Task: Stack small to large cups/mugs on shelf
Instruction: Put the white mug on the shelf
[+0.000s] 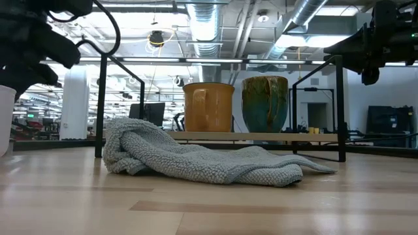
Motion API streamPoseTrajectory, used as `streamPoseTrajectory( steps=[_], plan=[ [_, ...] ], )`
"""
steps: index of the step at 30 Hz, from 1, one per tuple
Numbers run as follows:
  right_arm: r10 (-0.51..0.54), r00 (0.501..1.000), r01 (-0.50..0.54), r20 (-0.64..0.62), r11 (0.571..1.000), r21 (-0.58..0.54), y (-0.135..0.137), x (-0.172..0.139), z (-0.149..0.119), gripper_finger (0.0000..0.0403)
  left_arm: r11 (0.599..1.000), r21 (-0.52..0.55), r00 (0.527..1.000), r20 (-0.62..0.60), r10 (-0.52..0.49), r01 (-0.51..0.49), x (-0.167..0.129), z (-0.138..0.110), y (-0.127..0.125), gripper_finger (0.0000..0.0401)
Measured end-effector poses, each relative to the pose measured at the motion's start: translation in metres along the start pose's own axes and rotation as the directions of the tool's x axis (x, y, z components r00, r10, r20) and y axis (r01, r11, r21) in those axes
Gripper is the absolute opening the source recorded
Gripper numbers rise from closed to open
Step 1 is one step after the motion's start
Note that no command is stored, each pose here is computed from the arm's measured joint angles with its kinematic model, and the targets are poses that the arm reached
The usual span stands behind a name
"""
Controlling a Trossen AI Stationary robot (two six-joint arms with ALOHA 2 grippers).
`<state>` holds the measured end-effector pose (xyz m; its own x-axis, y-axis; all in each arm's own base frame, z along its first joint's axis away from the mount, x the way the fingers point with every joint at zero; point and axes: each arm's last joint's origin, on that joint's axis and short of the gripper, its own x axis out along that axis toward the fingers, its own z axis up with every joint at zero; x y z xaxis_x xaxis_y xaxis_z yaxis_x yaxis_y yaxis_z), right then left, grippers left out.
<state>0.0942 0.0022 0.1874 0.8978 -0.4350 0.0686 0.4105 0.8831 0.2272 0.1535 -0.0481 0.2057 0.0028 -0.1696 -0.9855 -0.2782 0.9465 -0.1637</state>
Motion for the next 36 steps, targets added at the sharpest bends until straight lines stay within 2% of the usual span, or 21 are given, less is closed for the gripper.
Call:
streamPoseTrajectory(
  steps=[17, 29, 36],
  plan=[
    [0.000, 1.000, 0.000, 0.000, 1.000, 0.000, 0.000, 0.000, 0.000, 0.0154, 1.000, 0.023, 0.999, 0.045, -0.010, 0.009, 0.003, 0.008, -0.004, 0.0011],
    [0.000, 1.000, 0.000, -0.001, 1.000, -0.002, 0.000, 0.000, 0.000, 0.0154, 1.000, 0.011, 0.999, 0.048, -0.008, 0.008, 0.002, 0.008, -0.004, 0.0002],
    [0.000, 1.000, 0.000, -0.001, 1.000, -0.003, 0.000, 0.000, 0.000, 0.0154, 0.996, 0.001, 0.980, 0.180, -0.085, 0.086, -0.036, 0.014, -0.009, 0.0001]
  ],
)
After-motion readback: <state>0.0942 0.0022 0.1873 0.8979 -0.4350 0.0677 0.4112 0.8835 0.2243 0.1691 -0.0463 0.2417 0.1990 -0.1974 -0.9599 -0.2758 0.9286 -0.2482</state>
